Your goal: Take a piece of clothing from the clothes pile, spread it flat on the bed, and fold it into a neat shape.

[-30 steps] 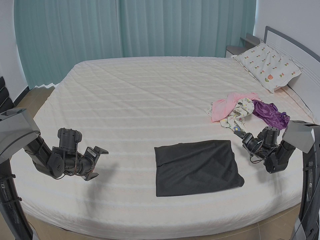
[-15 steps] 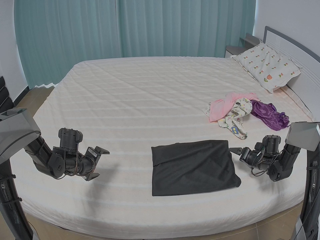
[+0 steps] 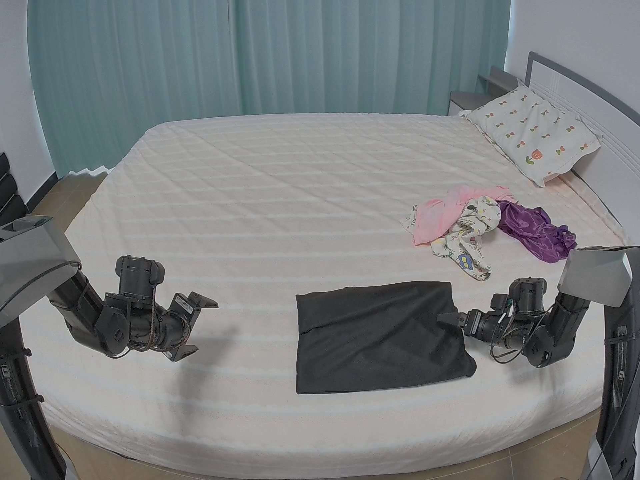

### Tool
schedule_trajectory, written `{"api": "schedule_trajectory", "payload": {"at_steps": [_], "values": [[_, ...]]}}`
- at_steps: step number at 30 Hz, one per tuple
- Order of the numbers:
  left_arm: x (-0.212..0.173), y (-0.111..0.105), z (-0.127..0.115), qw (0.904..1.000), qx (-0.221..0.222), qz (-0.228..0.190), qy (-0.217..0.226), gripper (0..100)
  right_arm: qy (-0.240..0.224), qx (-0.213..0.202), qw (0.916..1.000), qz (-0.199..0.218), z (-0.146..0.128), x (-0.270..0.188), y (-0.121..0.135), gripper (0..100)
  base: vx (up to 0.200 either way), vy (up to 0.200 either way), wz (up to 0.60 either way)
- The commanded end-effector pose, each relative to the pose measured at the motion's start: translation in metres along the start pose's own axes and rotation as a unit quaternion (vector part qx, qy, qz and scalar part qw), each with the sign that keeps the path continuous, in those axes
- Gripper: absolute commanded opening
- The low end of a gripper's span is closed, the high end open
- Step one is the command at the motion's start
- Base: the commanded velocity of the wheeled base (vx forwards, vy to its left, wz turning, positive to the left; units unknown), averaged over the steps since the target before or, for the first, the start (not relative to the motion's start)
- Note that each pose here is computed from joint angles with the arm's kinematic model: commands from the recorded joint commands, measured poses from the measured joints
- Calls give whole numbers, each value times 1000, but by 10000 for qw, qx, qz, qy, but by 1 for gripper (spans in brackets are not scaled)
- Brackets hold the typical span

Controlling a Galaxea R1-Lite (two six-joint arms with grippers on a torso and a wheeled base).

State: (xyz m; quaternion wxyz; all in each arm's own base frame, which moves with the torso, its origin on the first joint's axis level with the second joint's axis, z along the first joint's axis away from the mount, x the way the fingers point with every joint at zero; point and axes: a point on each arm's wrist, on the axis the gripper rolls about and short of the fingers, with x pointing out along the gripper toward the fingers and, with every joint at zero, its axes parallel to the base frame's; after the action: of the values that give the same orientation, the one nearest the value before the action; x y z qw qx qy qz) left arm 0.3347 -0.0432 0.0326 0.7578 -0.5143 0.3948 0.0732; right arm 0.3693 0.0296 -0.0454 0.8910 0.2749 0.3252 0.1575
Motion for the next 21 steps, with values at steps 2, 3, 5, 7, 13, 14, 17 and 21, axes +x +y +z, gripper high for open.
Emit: {"api": "schedule_trajectory", "payload": {"at_steps": [2, 3, 5, 7, 13, 14, 17, 21], "values": [[0, 0, 0, 10000, -3, 4, 0, 100, 315, -320, 9989, 113, -15, 18, 6, 100, 0, 0, 0], [0, 0, 0, 10000, -11, 4, 0, 100, 288, -386, 9988, 136, -14, 20, 6, 100, 0, 0, 0], [0, 0, 0, 10000, -11, 4, 0, 100, 278, -441, 9984, 200, -13, 24, 10, 100, 0, 0, 0], [0, 0, 0, 10000, -9, -2, -3, 100, 335, -516, 9977, 286, -16, 30, 18, 100, 0, 0, 0], [0, 0, 0, 10000, -11, 4, 0, 100, 493, -773, 9945, 497, -28, 39, 36, 100, 0, 0, 0], [0, 0, 0, 10000, -11, 4, 0, 100, 493, -773, 9945, 497, -28, 39, 36, 100, 0, 0, 0], [0, 0, 0, 10000, -3, 4, 0, 100, 467, -921, 9929, 593, -29, 40, 43, 100, 0, 0, 0], [0, 0, 0, 10000, -3, 4, 0, 100, 494, -1042, 9909, 697, -31, 39, 54, 100, 0, 0, 0]]}}
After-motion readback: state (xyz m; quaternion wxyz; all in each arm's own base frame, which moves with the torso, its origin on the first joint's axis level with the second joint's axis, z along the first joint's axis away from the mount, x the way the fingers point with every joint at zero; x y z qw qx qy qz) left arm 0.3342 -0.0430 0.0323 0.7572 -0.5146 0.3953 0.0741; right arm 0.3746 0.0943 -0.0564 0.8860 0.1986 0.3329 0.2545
